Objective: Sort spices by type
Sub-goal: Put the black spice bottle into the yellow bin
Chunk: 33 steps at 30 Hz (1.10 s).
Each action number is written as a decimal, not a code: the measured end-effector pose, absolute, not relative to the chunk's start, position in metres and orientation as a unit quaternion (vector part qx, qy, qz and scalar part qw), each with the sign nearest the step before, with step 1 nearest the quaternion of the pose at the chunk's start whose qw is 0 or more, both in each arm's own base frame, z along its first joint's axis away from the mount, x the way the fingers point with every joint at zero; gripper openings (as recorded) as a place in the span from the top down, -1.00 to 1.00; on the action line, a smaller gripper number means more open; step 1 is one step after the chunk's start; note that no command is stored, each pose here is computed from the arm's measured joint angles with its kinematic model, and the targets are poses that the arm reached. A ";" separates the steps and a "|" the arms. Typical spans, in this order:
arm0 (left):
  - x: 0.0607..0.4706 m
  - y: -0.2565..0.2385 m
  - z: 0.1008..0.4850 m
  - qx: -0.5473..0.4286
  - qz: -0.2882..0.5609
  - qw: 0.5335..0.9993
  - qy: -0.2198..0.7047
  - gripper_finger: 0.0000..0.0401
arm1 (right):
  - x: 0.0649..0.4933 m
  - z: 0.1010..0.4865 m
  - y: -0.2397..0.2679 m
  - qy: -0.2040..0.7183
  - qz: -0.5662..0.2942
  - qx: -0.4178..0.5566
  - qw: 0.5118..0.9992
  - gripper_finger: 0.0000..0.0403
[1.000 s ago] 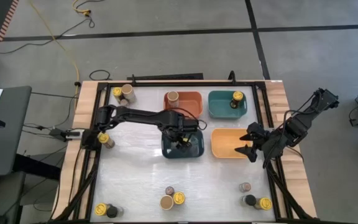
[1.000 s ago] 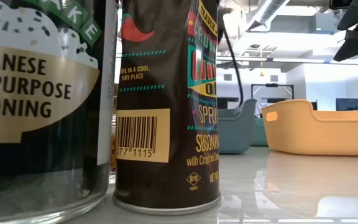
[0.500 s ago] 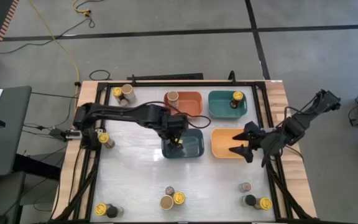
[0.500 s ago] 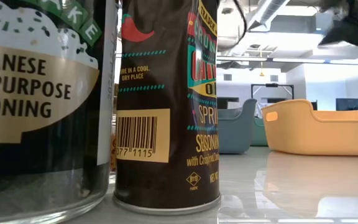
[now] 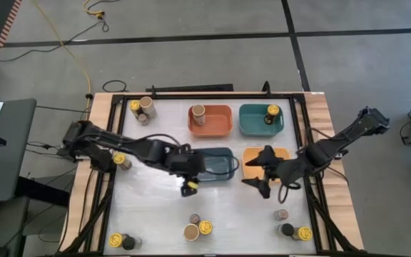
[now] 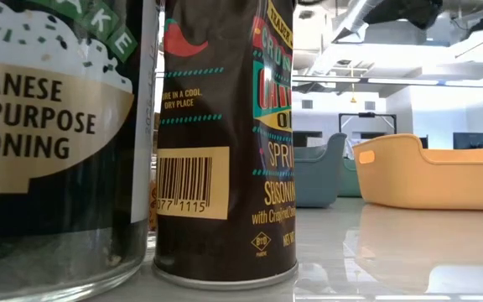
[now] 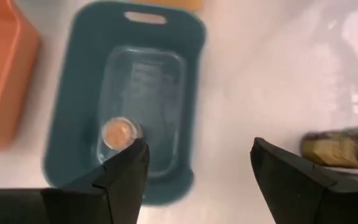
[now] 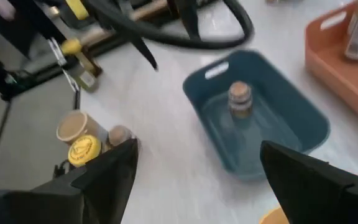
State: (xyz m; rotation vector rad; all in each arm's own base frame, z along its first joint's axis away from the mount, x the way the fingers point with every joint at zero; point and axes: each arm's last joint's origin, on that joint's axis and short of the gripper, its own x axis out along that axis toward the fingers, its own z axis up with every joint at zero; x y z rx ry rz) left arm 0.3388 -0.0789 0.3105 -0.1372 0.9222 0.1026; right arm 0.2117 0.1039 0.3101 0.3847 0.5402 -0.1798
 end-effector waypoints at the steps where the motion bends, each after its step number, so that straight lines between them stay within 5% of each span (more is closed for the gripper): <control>1: 0.331 -0.081 0.310 -0.070 0.047 0.896 0.437 -0.35 | 0.217 0.312 0.107 0.281 -0.095 0.187 0.937 -0.81; 11: 0.246 -0.104 0.302 -0.130 -0.014 0.945 0.301 -0.35 | 0.260 0.323 0.140 0.503 -0.142 0.206 0.827 -0.81; 18: 0.220 -0.123 0.293 -0.157 -0.041 0.945 0.283 -0.35 | 0.256 0.291 0.179 0.629 -0.165 0.217 0.728 -0.81; 33: 0.215 -0.138 0.289 -0.172 -0.055 0.939 0.291 -0.35 | 0.202 0.271 0.241 0.673 -0.243 0.245 0.655 -0.81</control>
